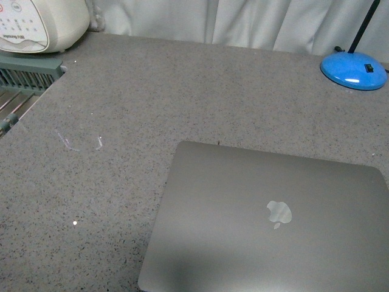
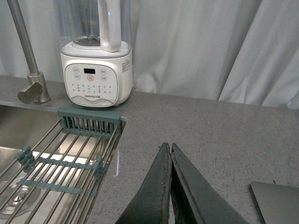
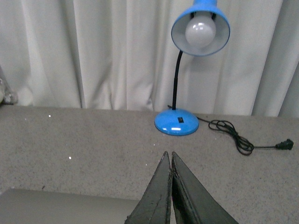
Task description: Close laptop
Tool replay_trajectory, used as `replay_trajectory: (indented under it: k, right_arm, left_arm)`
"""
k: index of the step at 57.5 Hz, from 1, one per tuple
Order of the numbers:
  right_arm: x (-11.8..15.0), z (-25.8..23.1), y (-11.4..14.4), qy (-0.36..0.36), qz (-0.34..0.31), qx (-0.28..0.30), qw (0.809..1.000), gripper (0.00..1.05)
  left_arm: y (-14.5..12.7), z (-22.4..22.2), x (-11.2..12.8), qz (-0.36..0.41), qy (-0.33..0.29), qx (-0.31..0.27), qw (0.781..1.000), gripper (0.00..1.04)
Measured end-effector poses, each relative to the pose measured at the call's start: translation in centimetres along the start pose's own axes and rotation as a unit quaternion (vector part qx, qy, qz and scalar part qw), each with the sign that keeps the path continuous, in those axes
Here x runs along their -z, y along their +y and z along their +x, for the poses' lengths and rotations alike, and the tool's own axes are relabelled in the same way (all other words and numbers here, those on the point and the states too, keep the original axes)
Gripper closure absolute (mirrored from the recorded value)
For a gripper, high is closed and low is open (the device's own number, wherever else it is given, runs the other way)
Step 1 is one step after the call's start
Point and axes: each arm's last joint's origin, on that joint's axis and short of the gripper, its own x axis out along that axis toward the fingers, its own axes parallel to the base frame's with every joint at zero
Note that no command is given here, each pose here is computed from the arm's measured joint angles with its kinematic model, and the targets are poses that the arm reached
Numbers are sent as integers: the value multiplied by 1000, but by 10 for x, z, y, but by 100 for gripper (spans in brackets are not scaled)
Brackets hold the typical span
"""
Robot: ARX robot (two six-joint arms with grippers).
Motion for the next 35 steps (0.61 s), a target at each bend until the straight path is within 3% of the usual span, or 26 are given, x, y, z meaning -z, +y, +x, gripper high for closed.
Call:
replay_trajectory:
  k: [35]
  right_arm:
    - [0,0,0,2,0,0,1000,104]
  left_arm:
    - [0,-14,3,0,4,0,1000,101]
